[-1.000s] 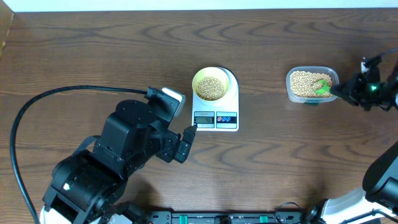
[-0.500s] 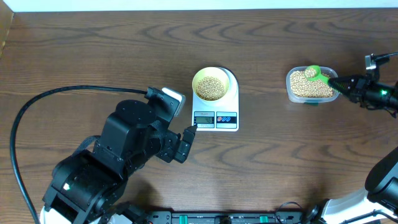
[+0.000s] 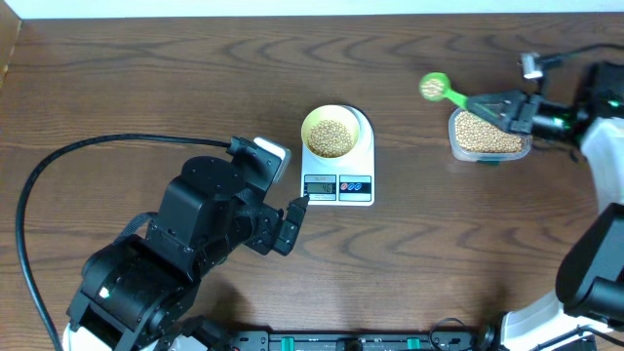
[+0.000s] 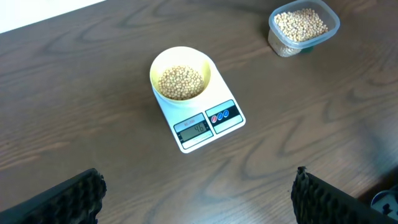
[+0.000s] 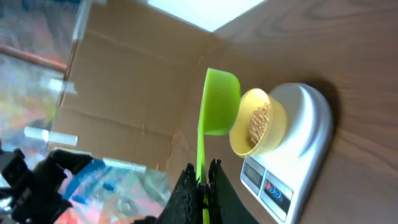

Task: Scoop item into bowl and weigh 50g on scale
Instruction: 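Carry the filled scoop over the yellow bowl with the right gripper, then tilt the scoop slowly to trickle soybeans into the yellow bowl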

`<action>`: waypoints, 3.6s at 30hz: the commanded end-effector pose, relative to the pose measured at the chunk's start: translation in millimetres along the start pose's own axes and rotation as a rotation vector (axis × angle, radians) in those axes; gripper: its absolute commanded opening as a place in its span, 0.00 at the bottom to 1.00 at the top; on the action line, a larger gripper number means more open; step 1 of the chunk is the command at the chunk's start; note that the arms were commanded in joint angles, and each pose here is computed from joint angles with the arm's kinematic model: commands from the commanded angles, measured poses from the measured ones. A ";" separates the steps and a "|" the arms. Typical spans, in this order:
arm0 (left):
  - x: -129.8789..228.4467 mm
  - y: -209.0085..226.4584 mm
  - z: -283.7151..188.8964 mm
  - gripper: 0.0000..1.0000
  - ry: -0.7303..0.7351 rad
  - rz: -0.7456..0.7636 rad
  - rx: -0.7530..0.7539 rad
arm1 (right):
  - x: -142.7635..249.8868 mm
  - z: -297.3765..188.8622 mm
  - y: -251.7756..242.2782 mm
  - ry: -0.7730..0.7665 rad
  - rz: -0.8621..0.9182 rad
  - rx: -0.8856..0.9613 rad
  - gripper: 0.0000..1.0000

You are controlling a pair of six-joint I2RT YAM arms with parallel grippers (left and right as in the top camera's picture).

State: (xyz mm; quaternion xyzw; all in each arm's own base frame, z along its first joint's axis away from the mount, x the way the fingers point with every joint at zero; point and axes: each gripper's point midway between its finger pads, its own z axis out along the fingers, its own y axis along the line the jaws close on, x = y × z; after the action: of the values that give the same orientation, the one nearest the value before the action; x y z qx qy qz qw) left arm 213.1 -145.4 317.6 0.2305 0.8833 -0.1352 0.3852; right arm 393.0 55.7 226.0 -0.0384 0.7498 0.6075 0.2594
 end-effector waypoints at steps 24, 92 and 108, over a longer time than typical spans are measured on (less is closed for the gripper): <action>-3.7 0.9 -3.2 0.98 -0.014 -0.003 -0.004 | 66.0 150.2 11.7 0.314 -0.219 0.153 0.01; -3.7 0.9 -3.2 0.98 -0.014 -0.003 -0.004 | 81.6 176.5 -3.4 0.514 -0.742 0.474 0.01; -3.7 0.9 -3.2 0.98 -0.014 -0.003 -0.003 | 84.8 182.4 -0.5 0.533 -0.815 0.458 0.01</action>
State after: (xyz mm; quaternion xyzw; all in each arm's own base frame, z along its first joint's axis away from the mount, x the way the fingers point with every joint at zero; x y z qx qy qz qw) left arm 213.1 -145.4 317.7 0.2305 0.8832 -0.1353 0.3853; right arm 382.2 238.4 152.9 -0.3945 0.8448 0.2540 0.2571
